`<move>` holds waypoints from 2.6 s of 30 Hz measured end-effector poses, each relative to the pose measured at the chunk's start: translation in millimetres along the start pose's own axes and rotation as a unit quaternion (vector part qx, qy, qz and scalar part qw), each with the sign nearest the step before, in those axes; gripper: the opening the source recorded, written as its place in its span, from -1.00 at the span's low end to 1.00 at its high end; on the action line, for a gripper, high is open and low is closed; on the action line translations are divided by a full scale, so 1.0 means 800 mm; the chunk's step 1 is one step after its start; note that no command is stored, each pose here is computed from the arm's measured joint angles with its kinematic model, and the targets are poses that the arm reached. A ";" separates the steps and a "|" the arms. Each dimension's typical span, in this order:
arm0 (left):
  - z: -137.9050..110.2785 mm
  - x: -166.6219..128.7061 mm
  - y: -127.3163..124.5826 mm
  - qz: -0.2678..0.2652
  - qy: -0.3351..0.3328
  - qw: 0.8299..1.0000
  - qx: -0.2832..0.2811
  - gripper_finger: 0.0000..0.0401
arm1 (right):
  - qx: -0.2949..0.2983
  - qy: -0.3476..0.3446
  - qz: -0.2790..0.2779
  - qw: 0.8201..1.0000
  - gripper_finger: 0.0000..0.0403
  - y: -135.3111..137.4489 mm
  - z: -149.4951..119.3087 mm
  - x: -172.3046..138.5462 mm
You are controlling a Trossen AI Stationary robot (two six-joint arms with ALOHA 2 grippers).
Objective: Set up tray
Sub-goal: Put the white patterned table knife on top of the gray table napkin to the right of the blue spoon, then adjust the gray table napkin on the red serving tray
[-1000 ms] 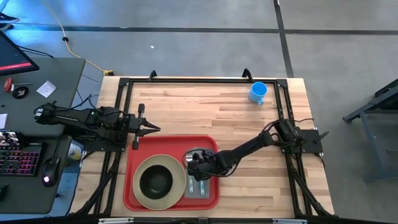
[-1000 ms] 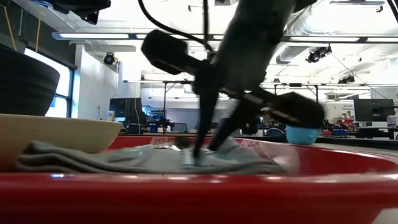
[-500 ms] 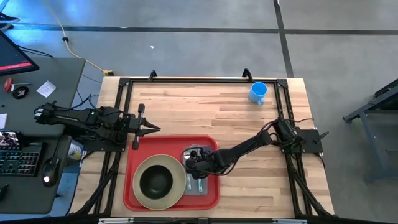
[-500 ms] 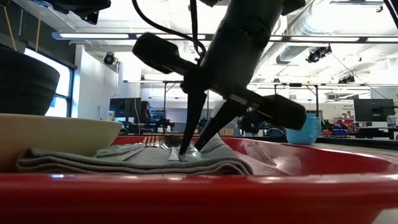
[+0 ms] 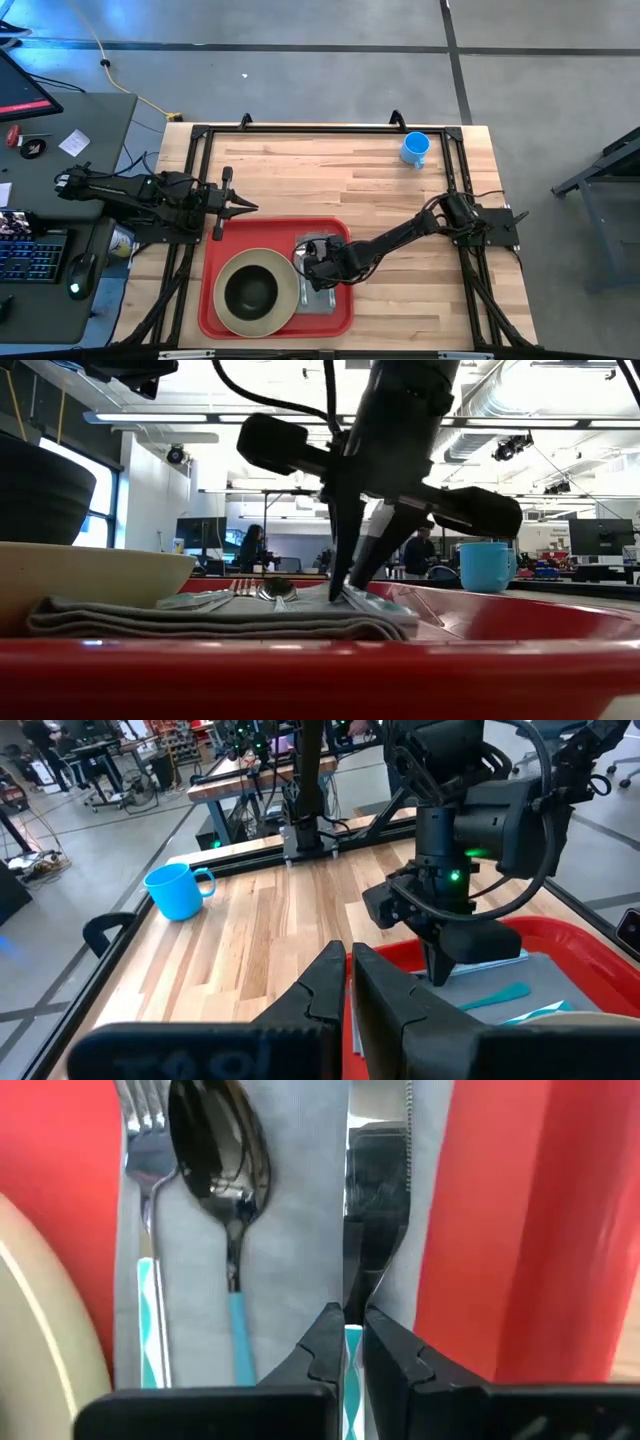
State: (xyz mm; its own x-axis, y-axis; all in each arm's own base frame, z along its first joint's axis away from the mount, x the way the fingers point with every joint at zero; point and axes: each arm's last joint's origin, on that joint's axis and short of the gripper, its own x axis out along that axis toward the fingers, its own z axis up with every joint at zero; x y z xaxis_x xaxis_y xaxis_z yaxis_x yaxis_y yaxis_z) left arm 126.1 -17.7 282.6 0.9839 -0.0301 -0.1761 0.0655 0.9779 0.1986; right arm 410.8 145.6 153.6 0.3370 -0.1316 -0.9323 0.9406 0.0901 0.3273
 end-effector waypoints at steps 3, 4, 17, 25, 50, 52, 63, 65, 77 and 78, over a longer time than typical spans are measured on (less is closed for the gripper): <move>0.000 0.000 0.000 0.000 -0.001 1.000 0.000 -0.72 | 0.001 -0.002 0.009 1.000 -0.90 -0.003 0.000 0.006; 0.000 0.000 0.000 0.000 -0.001 1.000 0.000 -0.72 | 0.003 -0.002 0.012 1.000 -0.89 -0.004 0.000 0.009; 0.000 0.000 0.000 0.001 -0.002 1.000 0.000 -0.72 | 0.013 0.015 0.048 0.999 -0.89 -0.001 -0.002 0.016; 0.000 0.000 0.000 0.000 -0.001 1.000 0.000 -0.72 | 0.016 0.019 0.064 0.998 -0.91 0.007 -0.003 0.010; 0.000 0.000 0.000 0.000 -0.001 1.000 0.000 -0.72 | 0.007 0.023 0.057 0.998 -0.40 0.002 -0.003 0.015; 0.000 0.000 0.000 0.000 -0.001 1.000 0.000 -0.72 | 0.007 0.031 0.057 0.998 -0.32 0.002 -0.003 0.012; 0.000 0.000 0.000 0.000 -0.001 1.000 0.000 -0.72 | -0.050 0.009 0.108 0.993 -0.11 0.008 0.004 -0.052; 0.000 0.000 0.000 0.000 -0.001 1.000 0.000 -0.72 | -0.080 0.010 0.101 0.992 -0.12 0.005 0.001 -0.059; -0.001 0.000 0.000 0.000 0.003 1.000 -0.001 -0.72 | -0.343 -0.007 0.016 0.939 -0.34 -0.017 0.002 -0.059; -0.002 0.000 0.000 -0.001 0.006 1.000 -0.004 -0.72 | -0.367 -0.009 0.015 0.930 -0.35 -0.017 0.004 -0.059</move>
State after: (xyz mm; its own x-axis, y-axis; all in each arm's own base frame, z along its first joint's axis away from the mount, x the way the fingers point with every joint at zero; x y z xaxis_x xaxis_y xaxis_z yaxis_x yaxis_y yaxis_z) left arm 125.9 -17.6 281.3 0.9818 -0.0291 -0.1877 0.0656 0.9793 0.1914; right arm 382.6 147.3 193.4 0.3696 -0.1334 -0.9196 0.6514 0.7429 0.1541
